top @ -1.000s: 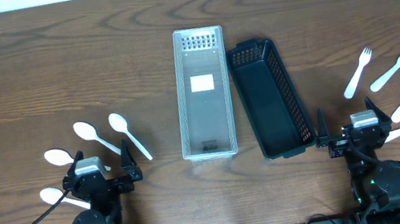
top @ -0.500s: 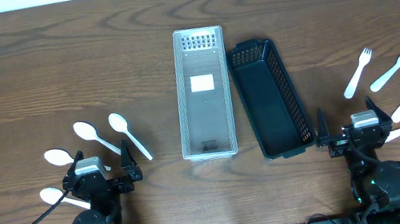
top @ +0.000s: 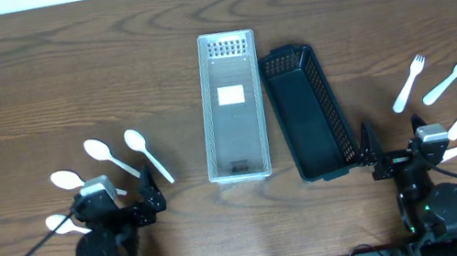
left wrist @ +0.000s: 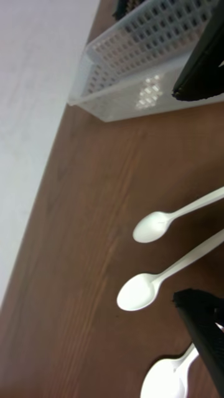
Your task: Pack container
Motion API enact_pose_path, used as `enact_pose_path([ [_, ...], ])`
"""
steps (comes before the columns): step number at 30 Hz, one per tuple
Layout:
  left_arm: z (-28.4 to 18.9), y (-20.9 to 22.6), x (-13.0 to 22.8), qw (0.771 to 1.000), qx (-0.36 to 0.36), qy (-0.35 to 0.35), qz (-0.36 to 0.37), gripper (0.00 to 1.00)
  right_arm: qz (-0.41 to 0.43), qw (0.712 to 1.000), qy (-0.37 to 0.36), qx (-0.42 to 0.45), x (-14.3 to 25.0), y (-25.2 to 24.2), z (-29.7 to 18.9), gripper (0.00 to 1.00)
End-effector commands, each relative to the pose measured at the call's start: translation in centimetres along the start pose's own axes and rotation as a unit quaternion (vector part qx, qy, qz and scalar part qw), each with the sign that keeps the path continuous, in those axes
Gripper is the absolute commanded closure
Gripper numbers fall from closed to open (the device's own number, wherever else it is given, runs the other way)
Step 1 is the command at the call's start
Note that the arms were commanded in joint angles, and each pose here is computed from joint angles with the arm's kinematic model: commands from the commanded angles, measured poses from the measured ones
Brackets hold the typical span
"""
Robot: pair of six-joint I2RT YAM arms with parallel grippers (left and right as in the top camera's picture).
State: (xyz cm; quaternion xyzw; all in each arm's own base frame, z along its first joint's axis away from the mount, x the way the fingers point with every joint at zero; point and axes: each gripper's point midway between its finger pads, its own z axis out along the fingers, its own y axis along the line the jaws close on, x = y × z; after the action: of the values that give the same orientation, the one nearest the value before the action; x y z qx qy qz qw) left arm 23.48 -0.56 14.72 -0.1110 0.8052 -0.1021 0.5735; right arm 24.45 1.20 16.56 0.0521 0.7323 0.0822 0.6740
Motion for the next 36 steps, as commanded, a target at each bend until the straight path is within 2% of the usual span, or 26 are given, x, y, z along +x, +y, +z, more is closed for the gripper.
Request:
enact_pose_path([
  [1,-0.9,-1.8,-4.6,1.0,0.012,-0.007,0.025,0.02,-0.005,1.0,-0.011,-0.016,-3.1,1.1,-0.6,0.01],
  [6,0.7,-3.0,-8.9,0.997,0.001,0.039,0.065,0.02,-0.025,0.999,0.048,-0.007,-5.0,1.5,0.2,0.01],
  [10,2.7,-3.4,-10.3,0.991,-0.018,0.12,0.065,0.02,-0.02,0.988,0.154,-0.004,-6.0,2.2,1.4,0.01],
  [14,4.0,-3.1,-9.7,0.976,-0.038,0.208,0.059,0.02,-0.01,0.948,0.319,0.015,-5.3,2.4,1.0,0.01],
  [16,4.4,-3.0,-9.2,0.969,-0.043,0.237,0.056,0.02,-0.022,0.923,0.384,0.021,-5.0,2.3,0.4,0.01],
  [18,4.7,-2.8,-8.4,0.963,-0.048,0.259,0.052,0.02,0.0,0.9,0.435,0.008,-4.3,3.1,-0.1,0.01],
  [19,4.8,-2.7,-8.1,0.961,-0.05,0.267,0.052,0.02,0.002,0.889,0.459,-0.002,-3.7,3.5,-0.2,0.07],
  [20,4.8,-2.6,-7.9,0.96,-0.051,0.27,0.051,0.02,0.003,0.88,0.476,-0.004,-3.2,3.5,-0.3,0.46],
  [21,4.8,-2.6,-7.8,0.96,-0.051,0.272,0.051,0.02,0.006,0.87,0.494,0.0,-2.5,3.4,-0.4,0.79],
  [22,4.8,-2.6,-7.8,0.96,-0.051,0.272,0.051,0.02,0.013,0.861,0.509,0.006,-1.8,3.3,-0.6,0.99],
  [27,4.8,-2.6,-7.8,0.96,-0.051,0.272,0.053,0.04,0.025,0.813,0.581,0.027,0.6,3.2,-2.6,0.99],
  [36,4.8,-2.6,-7.8,0.959,-0.051,0.272,0.053,0.13,0.031,0.76,0.645,0.078,3.4,3.2,-4.8,0.99],
])
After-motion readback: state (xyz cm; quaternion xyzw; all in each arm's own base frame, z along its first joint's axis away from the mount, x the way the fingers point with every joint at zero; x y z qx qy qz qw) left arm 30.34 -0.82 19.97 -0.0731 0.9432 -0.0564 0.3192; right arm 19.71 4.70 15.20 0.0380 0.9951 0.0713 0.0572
